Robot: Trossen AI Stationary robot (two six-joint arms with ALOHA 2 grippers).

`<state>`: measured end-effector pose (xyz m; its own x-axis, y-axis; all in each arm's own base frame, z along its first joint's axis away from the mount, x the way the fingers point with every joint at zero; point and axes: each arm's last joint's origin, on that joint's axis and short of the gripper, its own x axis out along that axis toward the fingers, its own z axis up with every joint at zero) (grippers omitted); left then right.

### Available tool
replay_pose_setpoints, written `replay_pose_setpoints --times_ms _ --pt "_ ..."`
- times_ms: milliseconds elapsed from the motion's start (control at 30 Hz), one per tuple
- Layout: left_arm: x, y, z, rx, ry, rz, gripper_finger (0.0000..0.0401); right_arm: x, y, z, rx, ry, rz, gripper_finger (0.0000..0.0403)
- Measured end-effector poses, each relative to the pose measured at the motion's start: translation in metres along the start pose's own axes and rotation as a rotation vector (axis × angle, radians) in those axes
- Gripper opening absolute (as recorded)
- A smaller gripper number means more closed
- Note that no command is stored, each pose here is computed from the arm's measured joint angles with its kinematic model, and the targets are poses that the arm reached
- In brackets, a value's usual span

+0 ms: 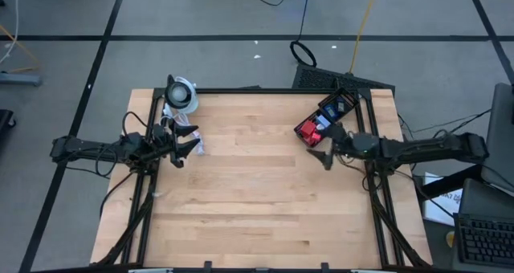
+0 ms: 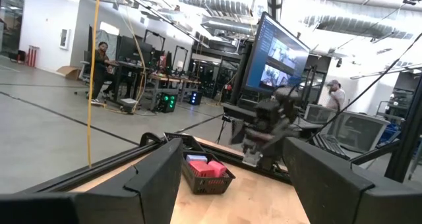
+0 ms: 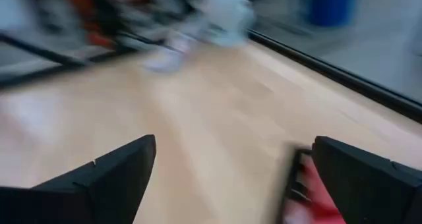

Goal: Pick & Place Office items
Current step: Return to Home Position

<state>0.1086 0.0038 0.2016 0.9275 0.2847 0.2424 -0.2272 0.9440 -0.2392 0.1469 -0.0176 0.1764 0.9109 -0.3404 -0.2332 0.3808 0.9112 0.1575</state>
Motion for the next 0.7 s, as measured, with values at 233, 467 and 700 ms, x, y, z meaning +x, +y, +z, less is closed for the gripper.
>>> replay_pose_setpoints --times_ms 233,467,700 --pt "0.000 0.000 0.000 0.000 0.000 0.000 0.0267 -0.032 0.006 0.026 0.015 -0.162 0.360 0.0394" --pt "0.000 0.000 0.000 0.000 0.000 0.000 0.0267 -0.055 -0.007 0.022 0.034 -0.207 0.201 0.0393" --pt "0.000 0.000 0.000 0.000 -0.001 0.000 0.0267 -0.068 -0.013 0.019 -0.053 -0.254 0.144 0.0393"
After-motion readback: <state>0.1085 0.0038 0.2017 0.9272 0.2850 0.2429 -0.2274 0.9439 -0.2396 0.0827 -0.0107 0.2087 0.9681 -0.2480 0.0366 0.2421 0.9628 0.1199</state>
